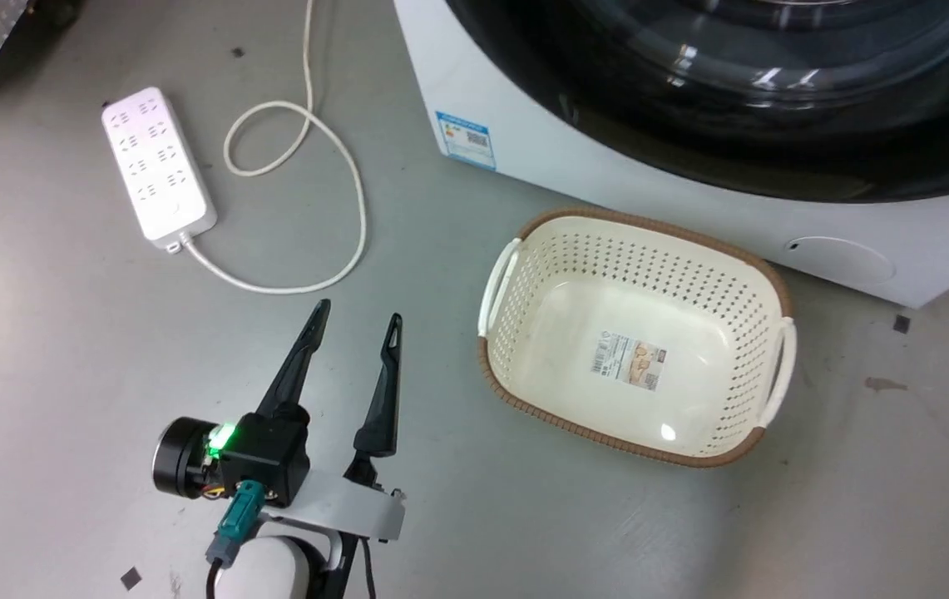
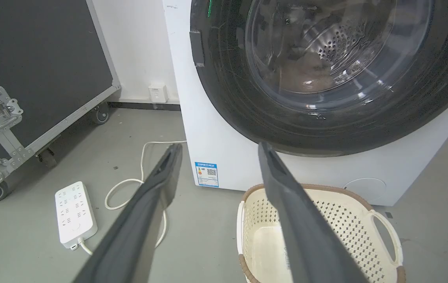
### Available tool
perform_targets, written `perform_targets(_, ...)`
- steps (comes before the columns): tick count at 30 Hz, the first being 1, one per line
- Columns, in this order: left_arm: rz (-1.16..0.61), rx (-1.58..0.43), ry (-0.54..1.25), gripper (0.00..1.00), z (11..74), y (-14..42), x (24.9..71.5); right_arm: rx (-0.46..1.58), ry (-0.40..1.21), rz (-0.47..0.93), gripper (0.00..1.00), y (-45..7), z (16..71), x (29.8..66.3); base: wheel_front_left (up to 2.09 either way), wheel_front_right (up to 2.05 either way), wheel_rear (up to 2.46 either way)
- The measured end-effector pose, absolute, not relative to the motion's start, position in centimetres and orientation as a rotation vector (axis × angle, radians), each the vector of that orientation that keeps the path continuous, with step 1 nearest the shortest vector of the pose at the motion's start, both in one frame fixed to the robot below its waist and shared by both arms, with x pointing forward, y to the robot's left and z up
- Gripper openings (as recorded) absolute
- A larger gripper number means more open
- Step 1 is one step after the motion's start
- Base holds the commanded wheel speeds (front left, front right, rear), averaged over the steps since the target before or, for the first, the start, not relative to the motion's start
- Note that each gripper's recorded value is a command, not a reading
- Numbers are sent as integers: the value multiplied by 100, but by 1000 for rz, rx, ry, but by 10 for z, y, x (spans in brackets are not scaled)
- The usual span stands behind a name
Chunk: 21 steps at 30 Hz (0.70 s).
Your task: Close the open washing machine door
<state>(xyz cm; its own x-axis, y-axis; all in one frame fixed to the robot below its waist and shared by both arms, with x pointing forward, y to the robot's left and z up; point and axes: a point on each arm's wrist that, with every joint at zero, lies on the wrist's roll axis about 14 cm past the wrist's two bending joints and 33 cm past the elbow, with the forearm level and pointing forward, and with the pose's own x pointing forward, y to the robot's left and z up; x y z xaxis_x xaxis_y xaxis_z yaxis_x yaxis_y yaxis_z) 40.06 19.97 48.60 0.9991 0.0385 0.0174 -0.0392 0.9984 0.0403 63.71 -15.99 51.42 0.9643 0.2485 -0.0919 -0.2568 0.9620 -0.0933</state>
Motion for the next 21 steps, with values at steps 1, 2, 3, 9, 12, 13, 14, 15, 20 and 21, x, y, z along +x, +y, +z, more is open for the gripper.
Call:
perform_targets(1, 41, 43, -16, 100, 486, 200, 401, -107, 85, 259, 0, -158, 512, 639, 0, 0, 0)
perform_targets(2, 43, 46, -16, 100, 486, 201, 401, -108, 87, 260, 0, -156, 511, 641, 0, 0, 0)
perform_targets(3, 44, 47, -16, 100, 486, 201, 400, -108, 90, 258, 0, -155, 510, 642, 0, 0, 0)
perform_targets(9, 32, 38, -36, 100, 493, 197, 400, -99, 89, 238, 0, -158, 512, 635, 0, 0, 0)
perform_targets(12, 25, 29, -57, 100, 500, 195, 399, -98, 49, 237, 100, -158, 523, 626, 0, 0, 0)
perform_targets(13, 27, 24, -65, 100, 502, 195, 398, -103, 32, 241, 100, -157, 528, 622, 0, 0, 0)
perform_targets(14, 28, 19, -70, 100, 505, 195, 397, -107, 17, 247, 100, -155, 531, 616, 0, 0, 0)
perform_targets(15, 30, 13, -74, 100, 506, 196, 395, -110, 10, 255, 100, -154, 532, 610, 0, 0, 0)
perform_targets(20, 40, -13, -78, 100, 508, 198, 383, -74, -22, 272, 100, -151, 533, 566, 0, 0, 0)
perform_targets(21, 38, -18, -83, 100, 510, 197, 381, -68, -25, 277, 100, -150, 533, 555, 0, 0, 0)
